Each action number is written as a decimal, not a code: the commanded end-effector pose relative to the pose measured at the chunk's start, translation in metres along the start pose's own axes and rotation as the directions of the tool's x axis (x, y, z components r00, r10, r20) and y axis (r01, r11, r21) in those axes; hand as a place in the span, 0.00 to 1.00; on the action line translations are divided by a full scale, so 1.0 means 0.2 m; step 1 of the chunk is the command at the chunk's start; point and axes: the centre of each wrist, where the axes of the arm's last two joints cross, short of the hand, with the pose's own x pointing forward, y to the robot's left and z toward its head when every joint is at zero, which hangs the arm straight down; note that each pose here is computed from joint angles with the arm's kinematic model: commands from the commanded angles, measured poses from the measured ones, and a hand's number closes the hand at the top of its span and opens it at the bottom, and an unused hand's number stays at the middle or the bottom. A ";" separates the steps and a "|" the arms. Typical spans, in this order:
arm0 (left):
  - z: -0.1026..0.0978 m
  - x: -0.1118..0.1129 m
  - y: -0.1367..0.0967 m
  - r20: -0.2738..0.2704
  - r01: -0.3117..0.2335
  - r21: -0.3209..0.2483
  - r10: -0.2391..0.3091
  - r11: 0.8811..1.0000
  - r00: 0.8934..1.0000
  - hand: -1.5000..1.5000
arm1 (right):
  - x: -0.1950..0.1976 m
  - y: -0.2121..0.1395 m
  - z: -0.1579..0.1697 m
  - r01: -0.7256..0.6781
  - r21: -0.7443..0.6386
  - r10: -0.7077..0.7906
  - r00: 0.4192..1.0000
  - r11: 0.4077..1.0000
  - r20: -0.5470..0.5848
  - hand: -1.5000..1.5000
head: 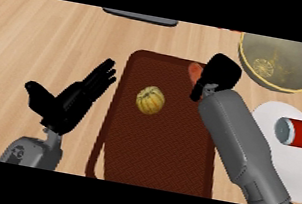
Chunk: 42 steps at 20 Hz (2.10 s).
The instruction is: Pick the sweet potato from the plate and place it in the bowl
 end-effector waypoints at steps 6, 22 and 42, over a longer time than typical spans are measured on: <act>-0.02 0.03 -0.03 -0.012 0.005 0.032 -0.005 0.999 1.000 0.50 | 0.37 -0.30 0.39 0.103 -0.243 -0.091 0.994 0.965 0.060 1.00; 0.04 -0.01 0.08 -0.001 -0.011 0.045 0.011 0.999 1.000 0.50 | 0.32 -0.92 0.34 0.200 -0.450 -0.202 0.978 0.870 0.042 1.00; 0.05 -0.09 0.07 0.000 0.004 0.024 -0.004 1.000 1.000 0.50 | -0.43 -0.87 -0.54 0.086 -0.513 -0.153 0.984 0.854 -0.089 1.00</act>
